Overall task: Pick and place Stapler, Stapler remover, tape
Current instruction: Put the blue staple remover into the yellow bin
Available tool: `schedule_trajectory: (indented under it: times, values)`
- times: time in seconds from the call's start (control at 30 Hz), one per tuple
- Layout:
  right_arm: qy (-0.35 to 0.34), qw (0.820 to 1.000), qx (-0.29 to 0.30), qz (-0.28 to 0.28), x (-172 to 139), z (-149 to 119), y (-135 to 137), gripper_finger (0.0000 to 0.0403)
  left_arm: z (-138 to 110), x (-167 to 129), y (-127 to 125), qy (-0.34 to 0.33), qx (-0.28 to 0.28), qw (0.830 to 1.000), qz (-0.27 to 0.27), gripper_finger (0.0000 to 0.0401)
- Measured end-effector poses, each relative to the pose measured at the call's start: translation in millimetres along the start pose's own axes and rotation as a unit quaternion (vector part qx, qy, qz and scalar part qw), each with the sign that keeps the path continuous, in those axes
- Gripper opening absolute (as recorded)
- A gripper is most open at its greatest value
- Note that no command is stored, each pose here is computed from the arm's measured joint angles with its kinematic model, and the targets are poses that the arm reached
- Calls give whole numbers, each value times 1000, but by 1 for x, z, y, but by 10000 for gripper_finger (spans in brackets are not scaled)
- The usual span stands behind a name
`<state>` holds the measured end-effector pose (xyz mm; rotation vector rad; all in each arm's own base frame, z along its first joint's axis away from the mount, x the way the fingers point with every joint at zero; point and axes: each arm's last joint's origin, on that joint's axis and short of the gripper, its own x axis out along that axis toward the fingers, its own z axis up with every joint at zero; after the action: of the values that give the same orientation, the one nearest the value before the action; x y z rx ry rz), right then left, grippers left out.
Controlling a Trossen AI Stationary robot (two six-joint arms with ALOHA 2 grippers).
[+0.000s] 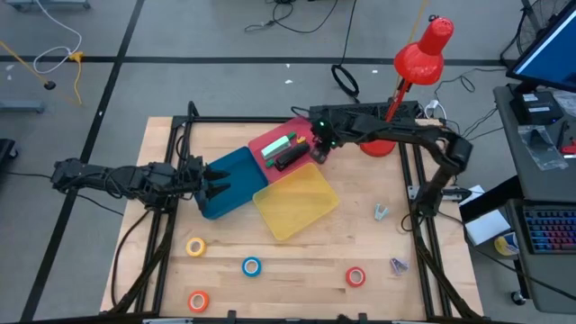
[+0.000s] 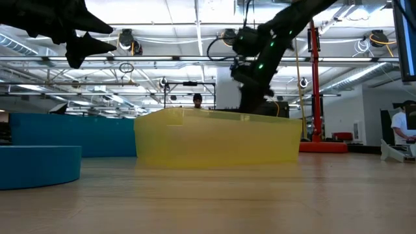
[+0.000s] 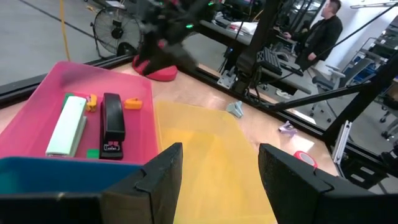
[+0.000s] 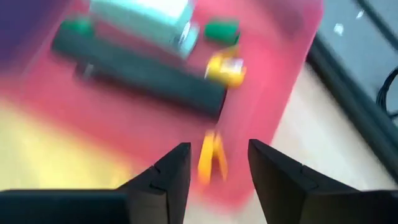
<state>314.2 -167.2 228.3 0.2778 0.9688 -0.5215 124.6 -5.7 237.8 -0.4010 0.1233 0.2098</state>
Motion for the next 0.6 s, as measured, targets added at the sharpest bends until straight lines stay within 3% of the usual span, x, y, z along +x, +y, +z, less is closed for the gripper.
schedule_trajectory:
  times: [0.13,0.3,0.6]
  values:
    - [44,999,3,11,-42,-14,15,137,0,0,0,0,1,1000,0,209]
    - [138,989,59,2,-89,-45,32,138,0,0,0,0,8,1000,-1,209]
    - [233,962,129,-53,-138,-88,54,181,0,0,0,1,12,1000,0,209]
